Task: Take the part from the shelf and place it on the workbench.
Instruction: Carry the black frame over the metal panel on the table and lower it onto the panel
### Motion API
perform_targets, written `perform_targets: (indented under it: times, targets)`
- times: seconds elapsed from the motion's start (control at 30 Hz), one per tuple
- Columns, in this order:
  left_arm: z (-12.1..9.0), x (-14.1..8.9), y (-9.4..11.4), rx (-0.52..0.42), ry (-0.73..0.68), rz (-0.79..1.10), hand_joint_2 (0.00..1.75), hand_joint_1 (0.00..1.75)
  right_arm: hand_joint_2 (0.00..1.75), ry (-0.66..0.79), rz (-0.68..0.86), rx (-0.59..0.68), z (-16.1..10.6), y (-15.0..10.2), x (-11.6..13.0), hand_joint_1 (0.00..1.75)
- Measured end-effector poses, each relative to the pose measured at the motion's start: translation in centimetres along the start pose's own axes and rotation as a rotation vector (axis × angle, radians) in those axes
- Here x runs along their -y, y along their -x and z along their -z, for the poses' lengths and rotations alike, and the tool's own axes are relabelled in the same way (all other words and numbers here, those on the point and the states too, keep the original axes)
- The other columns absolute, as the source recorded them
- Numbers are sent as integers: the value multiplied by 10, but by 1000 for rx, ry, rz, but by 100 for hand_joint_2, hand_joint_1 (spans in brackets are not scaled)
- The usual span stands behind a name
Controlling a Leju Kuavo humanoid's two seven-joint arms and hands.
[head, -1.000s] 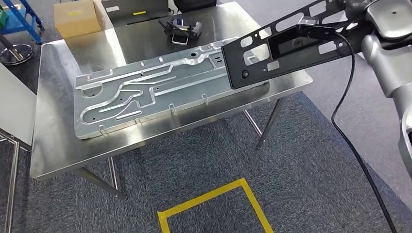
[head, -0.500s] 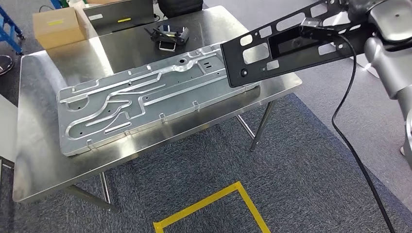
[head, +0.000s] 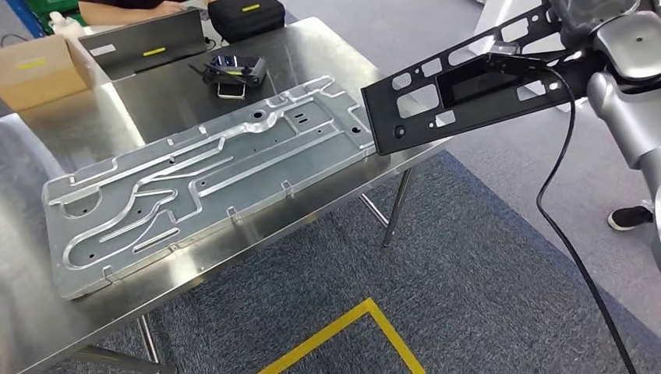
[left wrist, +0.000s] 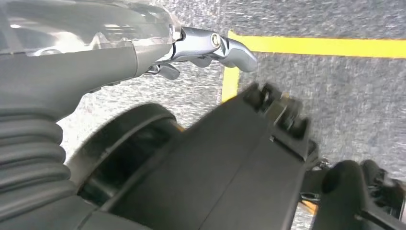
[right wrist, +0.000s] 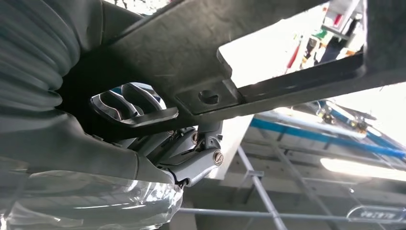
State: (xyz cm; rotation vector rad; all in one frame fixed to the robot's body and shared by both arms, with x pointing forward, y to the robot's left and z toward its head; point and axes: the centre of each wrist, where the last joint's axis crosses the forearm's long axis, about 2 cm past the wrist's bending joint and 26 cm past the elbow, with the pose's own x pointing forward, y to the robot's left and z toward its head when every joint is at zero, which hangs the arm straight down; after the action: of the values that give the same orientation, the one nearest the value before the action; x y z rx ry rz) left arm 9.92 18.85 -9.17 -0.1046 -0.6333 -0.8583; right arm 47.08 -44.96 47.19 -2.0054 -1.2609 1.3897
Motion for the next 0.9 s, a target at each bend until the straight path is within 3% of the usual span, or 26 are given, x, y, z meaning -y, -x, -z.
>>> perform_targets:
  times: [0.3, 0.6, 0.7, 0.9]
  targets:
    - [0, 2, 1, -6, -12, 3, 175, 0, 175, -24, 22, -14, -6, 8, -7, 175]
    - [1, 0, -3, -21, 0, -60, 175, 0, 175, -27, 165, -23, -2, 2, -13, 175]
    - [2, -3, -5, -13, -1, -52, 175, 0, 175, -9, 226, 14, 7, -20, -13, 175]
    - [4, -7, -9, 8, -11, -54, 175, 0, 175, -30, 337, 189, 18, -107, -17, 175]
